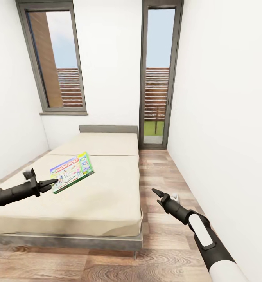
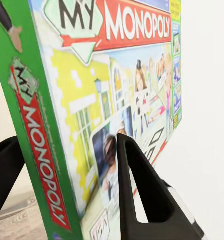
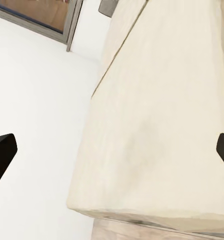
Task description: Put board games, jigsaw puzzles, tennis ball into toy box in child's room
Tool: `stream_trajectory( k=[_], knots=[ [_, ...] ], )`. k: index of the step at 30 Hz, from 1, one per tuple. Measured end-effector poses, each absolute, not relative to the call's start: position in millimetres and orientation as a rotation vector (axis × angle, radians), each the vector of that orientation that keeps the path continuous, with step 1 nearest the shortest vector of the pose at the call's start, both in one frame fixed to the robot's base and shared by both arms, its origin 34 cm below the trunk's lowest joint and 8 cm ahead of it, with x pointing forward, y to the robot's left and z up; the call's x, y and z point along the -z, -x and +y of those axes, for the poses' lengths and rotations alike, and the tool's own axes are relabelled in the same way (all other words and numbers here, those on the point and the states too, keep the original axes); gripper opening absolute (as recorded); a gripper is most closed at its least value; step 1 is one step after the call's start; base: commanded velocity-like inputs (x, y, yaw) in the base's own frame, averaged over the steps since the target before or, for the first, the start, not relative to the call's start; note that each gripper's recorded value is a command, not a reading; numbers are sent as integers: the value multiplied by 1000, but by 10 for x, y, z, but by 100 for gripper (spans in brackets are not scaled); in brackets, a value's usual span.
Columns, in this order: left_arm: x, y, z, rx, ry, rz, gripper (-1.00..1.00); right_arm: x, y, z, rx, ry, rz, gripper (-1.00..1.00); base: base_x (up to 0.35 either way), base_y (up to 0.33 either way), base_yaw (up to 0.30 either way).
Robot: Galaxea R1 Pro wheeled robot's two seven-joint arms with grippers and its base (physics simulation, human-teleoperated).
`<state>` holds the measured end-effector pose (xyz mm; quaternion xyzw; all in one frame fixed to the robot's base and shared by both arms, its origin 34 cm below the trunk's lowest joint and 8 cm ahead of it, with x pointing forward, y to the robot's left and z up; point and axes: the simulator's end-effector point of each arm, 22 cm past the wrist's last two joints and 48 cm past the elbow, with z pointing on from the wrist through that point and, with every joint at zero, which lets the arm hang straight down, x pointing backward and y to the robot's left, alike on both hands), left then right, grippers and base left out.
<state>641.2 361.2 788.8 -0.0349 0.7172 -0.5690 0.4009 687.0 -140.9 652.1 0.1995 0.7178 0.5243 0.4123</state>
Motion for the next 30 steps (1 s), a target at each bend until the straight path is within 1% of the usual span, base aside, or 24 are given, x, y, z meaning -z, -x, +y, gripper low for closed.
stream_trajectory(
  k=[21, 30],
  knots=[
    [-8343, -6514, 3619, 1437, 89, 1814, -100, -7082, -6965, -1405, -1355, -481, 1761, 100, 0, 0, 0],
    [-8427, -6536, 3494, 1437, 58, 1870, -100, -7249, -7005, -1392, -1342, -480, 1775, 100, 0, 0, 0]
  ],
)
